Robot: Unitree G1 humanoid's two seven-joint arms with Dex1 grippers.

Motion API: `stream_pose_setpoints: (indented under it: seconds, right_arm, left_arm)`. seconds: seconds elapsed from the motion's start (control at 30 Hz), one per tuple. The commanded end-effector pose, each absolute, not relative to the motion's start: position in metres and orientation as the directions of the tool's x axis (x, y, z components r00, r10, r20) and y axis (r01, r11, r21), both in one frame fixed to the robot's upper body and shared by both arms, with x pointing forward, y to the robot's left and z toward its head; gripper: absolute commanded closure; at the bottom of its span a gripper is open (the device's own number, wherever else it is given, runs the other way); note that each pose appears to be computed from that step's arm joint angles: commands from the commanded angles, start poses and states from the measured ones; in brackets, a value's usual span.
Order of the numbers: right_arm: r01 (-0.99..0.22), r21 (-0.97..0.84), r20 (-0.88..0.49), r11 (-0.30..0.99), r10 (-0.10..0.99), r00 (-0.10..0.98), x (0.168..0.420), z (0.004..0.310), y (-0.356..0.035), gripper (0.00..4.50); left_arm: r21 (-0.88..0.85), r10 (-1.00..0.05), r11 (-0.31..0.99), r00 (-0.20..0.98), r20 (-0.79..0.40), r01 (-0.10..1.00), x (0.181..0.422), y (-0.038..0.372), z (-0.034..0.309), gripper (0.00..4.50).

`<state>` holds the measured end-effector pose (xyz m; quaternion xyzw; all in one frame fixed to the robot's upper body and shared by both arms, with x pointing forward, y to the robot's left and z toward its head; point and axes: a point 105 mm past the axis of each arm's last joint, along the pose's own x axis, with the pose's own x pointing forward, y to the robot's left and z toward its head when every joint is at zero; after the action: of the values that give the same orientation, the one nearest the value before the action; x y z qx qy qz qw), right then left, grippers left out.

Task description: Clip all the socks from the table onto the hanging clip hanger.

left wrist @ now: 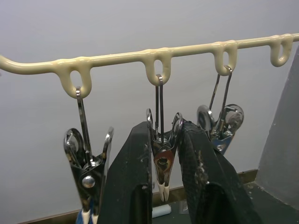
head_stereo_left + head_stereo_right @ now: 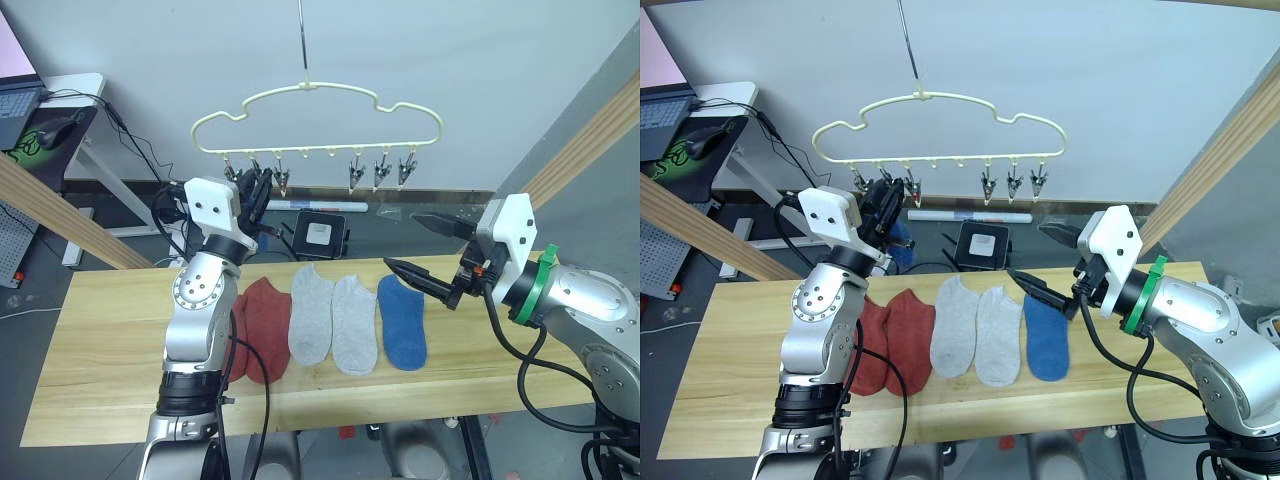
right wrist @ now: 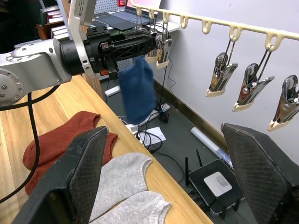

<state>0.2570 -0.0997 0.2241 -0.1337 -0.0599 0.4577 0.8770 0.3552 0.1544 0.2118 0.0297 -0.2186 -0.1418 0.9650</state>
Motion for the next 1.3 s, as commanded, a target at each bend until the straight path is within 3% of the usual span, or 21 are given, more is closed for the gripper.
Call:
stream_pose_setpoints:
  seconds: [0.03, 0.33, 0.4, 0.6, 0.87, 1.3]
  right_arm:
    - [-0.784, -0.321, 0.006, 0.531, 0.829, 0.559, 0.252, 0.230, -0.096, 0.43]
    - [-0.754, -0.319, -0.047, 0.574, 0.785, 0.617, 0.262, 0.216, -0.102, 0.43]
    - [-0.741, -0.308, -0.076, 0.596, 0.761, 0.644, 0.266, 0.206, -0.104, 0.07]
    - [-0.710, -0.229, -0.214, 0.666, 0.677, 0.704, 0.276, 0.158, -0.100, 0.00]
    - [-0.558, -0.217, -0.323, 0.801, 0.481, 0.815, 0.308, 0.085, -0.106, 0.00]
    - [-0.453, -0.171, -0.337, 0.875, 0.380, 0.861, 0.333, 0.046, -0.115, 0.00]
  left_arm:
    - [0.142, -0.288, 0.958, 0.841, 0.459, 0.251, 0.350, 0.156, 0.224, 4.01]
    - [0.144, -0.286, 0.958, 0.841, 0.459, 0.248, 0.347, 0.158, 0.224, 4.01]
    - [0.144, -0.286, 0.958, 0.841, 0.459, 0.248, 0.346, 0.158, 0.224, 4.01]
    - [0.175, -0.306, 0.952, 0.836, 0.456, 0.253, 0.340, 0.156, 0.228, 4.01]
    - [0.178, -0.310, 0.950, 0.836, 0.453, 0.257, 0.336, 0.155, 0.234, 4.02]
    - [0.152, -0.318, 0.948, 0.838, 0.443, 0.280, 0.334, 0.153, 0.238, 4.02]
